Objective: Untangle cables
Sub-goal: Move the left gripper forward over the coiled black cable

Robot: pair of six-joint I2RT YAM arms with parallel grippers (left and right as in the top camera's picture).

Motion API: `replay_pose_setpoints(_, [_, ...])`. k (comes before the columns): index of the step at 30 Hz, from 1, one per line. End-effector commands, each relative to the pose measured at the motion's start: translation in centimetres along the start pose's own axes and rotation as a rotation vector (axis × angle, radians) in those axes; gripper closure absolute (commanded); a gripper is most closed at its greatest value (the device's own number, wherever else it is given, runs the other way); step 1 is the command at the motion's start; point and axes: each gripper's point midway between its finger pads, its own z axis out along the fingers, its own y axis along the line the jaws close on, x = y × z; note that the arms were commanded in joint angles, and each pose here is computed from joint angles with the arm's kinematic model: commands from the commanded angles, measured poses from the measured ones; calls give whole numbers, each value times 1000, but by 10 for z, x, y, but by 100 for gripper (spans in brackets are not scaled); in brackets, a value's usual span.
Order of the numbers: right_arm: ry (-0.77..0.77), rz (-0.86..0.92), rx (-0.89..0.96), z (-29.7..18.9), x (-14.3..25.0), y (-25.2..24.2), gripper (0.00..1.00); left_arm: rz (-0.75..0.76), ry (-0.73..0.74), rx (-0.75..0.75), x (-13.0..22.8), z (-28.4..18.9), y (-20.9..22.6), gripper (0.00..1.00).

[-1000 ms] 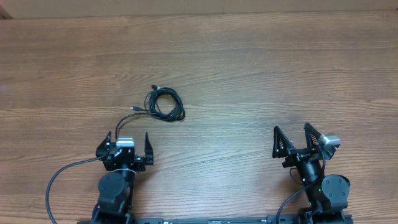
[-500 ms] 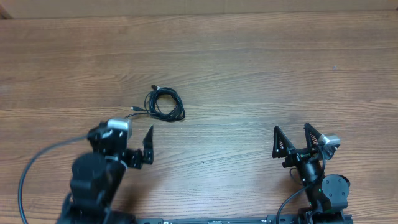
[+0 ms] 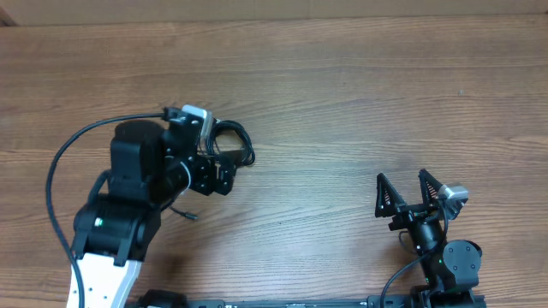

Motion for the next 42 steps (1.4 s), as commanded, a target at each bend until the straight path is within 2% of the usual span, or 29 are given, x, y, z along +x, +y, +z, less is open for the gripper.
replay_pose_setpoints(1, [6,-4,7,1,4,-2,0,0,-1,202,-7,-6,-36,0])
replay_pose_setpoints(5, [6,-4,7,1,4,-2,0,-13,3,277,-6,-9,-49,1])
replay_pose_setpoints(18, [6,-4,7,1,4,-2,0,-31,-8,234,-9,-7,-42,0])
replay_pose_setpoints(20, [6,-4,7,1,4,-2,0,-31,-8,226,-9,-6,-40,8])
replay_pose_setpoints(21, [6,-4,7,1,4,-2,0,-32,-8,221,-10,-6,-40,7])
replay_pose_setpoints(22, [6,-4,7,1,4,-2,0,-32,-9,210,-10,-6,-38,0])
replay_pose_setpoints(23, [6,-4,8,1,4,-2,0,-42,-8,191,-10,-5,-34,1])
replay_pose_setpoints(28, [6,-4,7,1,4,-2,0,-310,2,12,-8,2,-3,0])
replay_pose_setpoints(32, [6,-4,7,1,4,-2,0,-472,28,-37,-2,11,8,1])
replay_pose_setpoints(42, [6,-4,7,1,4,-2,0,-598,176,-83,24,47,20,0])
